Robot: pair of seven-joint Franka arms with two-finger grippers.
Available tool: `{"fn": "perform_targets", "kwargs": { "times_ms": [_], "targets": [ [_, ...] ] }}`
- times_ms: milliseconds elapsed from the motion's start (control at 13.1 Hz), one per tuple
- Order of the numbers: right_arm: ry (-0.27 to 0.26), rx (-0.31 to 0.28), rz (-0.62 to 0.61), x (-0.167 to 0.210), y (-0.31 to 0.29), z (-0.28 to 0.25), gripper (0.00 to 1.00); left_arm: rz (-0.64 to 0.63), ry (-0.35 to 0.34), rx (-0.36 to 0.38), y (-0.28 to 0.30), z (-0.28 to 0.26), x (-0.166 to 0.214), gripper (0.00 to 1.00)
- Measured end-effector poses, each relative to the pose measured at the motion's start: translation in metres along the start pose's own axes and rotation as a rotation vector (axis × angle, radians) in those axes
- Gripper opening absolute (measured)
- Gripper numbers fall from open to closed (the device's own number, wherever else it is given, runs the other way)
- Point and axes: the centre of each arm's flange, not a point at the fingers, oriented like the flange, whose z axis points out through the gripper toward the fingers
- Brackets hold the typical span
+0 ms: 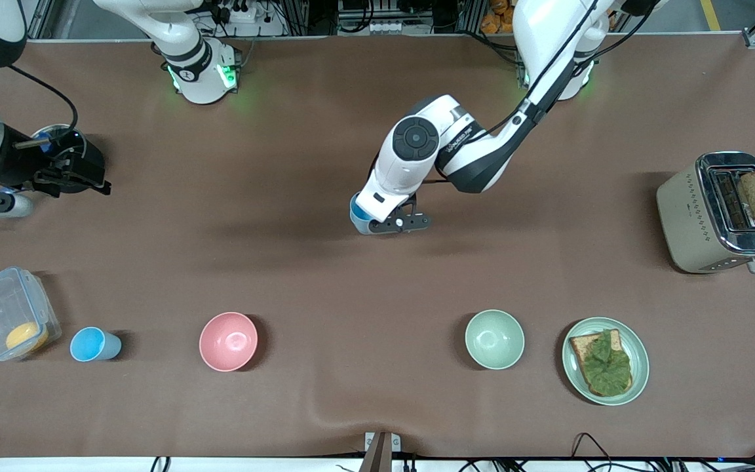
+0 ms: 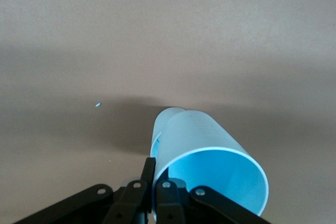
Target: Stack blue cups with both arms
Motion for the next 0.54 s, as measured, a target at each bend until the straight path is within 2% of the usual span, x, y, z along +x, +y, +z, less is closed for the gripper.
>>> {"fn": "perform_targets", "kwargs": {
  "times_ms": [230,536],
  "targets": [
    [0.011,-0.056,-0.001,0.0,0.005,-0.005,1.0,-0.001,-0.01,0.007,0.001,0.007,-0.003,0.04],
    [0.016,-0.063,0.021,0.0,0.019,-0.011,1.0,-0.053,-0.017,0.021,-0.001,0.01,-0.004,0.04]
  ]
}}
